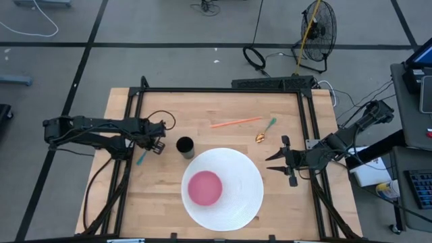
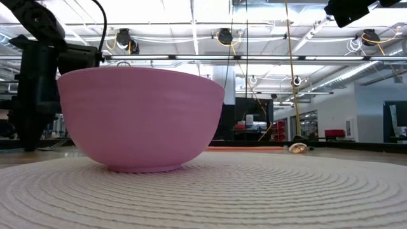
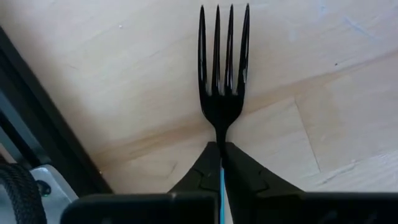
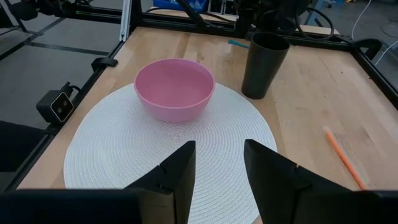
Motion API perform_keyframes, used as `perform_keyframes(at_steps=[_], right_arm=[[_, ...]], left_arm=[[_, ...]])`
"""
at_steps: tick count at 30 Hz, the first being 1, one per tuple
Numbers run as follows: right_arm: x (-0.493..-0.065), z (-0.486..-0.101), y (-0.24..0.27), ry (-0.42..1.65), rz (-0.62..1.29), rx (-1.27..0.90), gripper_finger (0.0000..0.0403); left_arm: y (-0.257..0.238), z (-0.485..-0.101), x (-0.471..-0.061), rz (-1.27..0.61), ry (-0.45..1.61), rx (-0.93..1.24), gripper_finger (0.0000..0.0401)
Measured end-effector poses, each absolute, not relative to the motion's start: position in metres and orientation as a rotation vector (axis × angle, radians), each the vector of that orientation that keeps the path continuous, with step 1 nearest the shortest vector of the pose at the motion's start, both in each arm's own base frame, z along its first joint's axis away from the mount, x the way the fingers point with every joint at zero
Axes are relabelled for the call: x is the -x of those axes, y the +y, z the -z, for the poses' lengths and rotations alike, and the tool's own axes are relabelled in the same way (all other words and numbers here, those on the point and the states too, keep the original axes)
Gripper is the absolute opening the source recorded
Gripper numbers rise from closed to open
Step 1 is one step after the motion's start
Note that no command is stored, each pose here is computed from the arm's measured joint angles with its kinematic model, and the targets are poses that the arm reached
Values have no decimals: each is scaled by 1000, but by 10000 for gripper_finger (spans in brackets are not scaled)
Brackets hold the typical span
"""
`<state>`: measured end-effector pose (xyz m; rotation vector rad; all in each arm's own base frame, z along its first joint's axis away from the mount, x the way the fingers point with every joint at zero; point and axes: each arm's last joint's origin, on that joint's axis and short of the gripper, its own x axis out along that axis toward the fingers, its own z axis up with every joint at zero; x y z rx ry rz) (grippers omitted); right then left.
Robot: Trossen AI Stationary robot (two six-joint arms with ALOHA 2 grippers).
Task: Pick & Place Utensil
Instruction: Put the blue fork in the pink bowl
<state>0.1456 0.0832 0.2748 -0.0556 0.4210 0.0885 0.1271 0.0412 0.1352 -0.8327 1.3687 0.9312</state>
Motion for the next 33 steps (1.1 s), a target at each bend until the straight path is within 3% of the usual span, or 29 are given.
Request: perform_keyframes(at_steps=[19,33], right_arm=[[-145,-273,83,440,-85,61,130],[-145,-273,83,441,-86,67,130]], left_arm=[[50,-153,-142,-947,1148,733,1],[50,-193,-137,-841,737,690,0]])
